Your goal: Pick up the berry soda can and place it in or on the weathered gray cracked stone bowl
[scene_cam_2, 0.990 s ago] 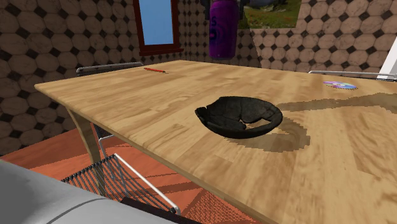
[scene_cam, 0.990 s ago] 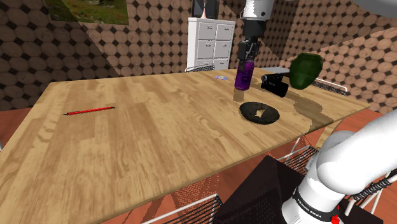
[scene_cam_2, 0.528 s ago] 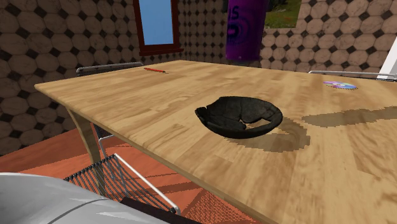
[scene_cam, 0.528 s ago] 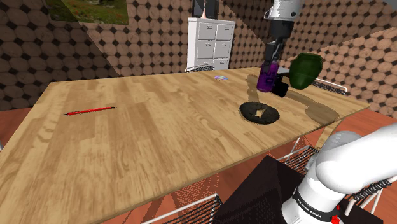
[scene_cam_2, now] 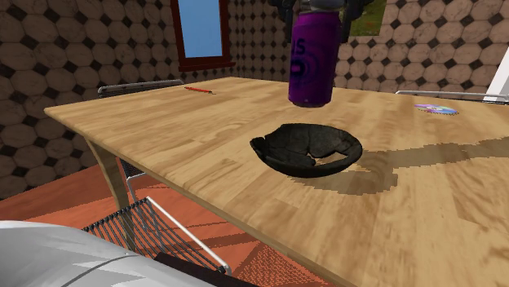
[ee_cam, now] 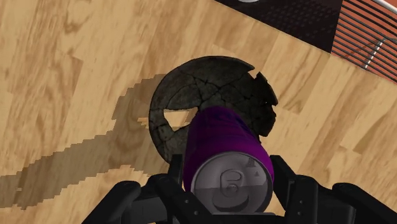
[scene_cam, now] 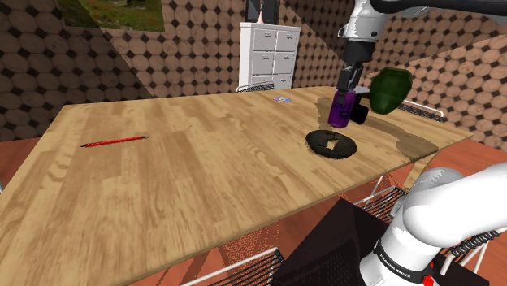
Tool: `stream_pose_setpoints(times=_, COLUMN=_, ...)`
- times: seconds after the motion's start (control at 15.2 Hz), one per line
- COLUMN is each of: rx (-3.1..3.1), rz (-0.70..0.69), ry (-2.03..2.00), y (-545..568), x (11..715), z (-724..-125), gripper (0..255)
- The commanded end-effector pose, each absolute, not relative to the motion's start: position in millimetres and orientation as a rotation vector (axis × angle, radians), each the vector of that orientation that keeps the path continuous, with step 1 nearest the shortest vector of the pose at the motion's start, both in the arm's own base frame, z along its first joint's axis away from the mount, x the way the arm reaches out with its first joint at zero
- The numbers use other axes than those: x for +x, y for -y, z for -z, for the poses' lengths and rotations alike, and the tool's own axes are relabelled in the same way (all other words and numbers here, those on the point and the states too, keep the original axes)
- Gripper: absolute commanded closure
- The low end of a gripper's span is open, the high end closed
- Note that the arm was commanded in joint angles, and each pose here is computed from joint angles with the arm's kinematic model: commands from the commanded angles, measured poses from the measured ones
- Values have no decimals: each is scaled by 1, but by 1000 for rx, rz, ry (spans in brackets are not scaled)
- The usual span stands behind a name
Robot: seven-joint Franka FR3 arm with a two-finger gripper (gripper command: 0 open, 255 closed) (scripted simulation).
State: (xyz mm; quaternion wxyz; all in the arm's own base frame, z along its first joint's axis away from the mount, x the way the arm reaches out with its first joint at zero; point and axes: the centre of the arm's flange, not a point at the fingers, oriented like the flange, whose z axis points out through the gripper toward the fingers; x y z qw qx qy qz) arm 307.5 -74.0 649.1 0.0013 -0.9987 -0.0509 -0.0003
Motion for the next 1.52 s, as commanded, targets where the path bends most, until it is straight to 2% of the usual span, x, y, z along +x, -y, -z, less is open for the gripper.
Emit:
stream_pose_setpoints(times=0.0, rx=-3135, rz=2, ry=160, y=74, x=308, z=-638, gripper=255)
stream_pose_setpoints(times=0.59, rx=-3135, rz=2, ry=160, y=74, x=308, z=-587, gripper=255)
stream_pose_setpoints(times=1.12, rx=-3135, rz=2, ry=160, y=74, x=308, z=-587, gripper=255)
stream_pose_setpoints(times=1.19, rx=-3135, rz=2, ry=160, y=74, x=308, z=-587, gripper=0)
stream_pose_setpoints(times=1.45, rx=-3135, rz=2, ry=160, y=74, x=308, z=-587, gripper=0)
